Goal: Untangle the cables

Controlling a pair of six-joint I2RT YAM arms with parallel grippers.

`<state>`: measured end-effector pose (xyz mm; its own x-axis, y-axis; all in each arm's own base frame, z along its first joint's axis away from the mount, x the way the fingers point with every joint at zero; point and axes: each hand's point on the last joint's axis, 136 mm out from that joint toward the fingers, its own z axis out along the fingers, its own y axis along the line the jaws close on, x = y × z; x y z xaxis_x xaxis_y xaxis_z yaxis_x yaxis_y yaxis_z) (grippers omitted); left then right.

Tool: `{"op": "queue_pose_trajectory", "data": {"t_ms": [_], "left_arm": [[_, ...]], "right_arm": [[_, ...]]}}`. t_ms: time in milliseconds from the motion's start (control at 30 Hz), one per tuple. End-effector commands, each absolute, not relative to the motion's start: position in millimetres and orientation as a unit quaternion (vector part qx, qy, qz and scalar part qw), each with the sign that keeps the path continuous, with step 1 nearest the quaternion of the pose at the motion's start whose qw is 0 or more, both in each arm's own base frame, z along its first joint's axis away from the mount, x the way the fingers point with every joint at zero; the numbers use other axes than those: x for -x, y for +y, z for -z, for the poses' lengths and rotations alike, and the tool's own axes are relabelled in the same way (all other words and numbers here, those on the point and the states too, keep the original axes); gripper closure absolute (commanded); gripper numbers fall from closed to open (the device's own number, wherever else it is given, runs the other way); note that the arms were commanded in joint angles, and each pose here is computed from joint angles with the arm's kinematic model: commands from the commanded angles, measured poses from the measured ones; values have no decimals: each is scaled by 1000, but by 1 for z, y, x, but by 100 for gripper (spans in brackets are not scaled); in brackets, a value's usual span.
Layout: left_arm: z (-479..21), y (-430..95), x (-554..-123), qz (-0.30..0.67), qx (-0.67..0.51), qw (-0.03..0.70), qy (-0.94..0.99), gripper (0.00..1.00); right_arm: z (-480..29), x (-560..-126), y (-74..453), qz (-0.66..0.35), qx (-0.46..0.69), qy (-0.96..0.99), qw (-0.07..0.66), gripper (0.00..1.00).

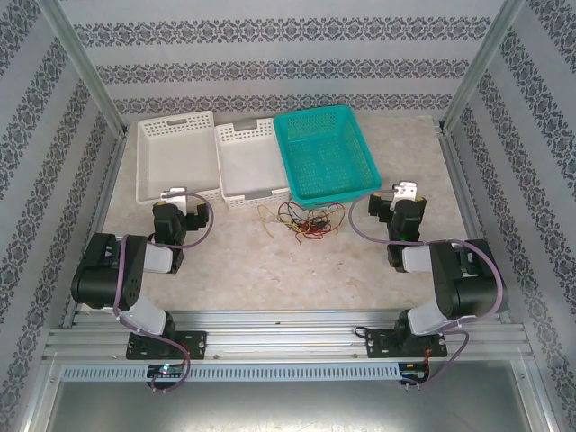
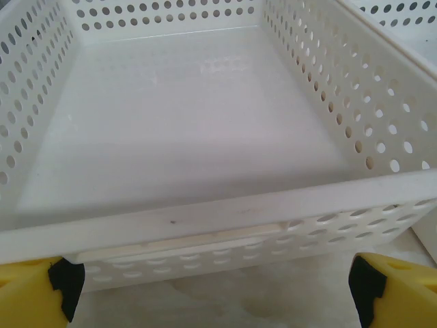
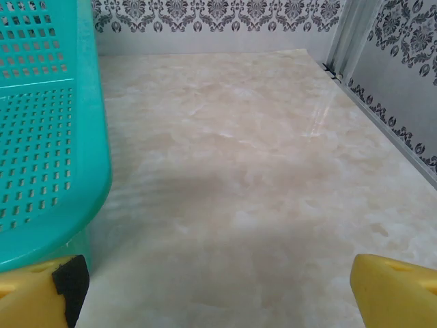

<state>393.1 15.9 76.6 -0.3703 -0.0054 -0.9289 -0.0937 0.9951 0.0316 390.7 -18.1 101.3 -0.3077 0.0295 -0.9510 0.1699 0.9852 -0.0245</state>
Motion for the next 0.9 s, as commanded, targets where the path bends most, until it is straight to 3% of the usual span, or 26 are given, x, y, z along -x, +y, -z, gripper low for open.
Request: {"op": "queue_pose_trajectory", "data": {"t_ms": [0, 867], "left_arm": [[-87, 11, -400, -30, 17, 573, 819, 0], [-87, 11, -400, -31, 18, 573, 819, 0]], "right_arm": [[-107, -393, -16, 51, -60, 801, 594, 2], [-112, -389, -24, 59, -82, 798, 594, 2]]}}
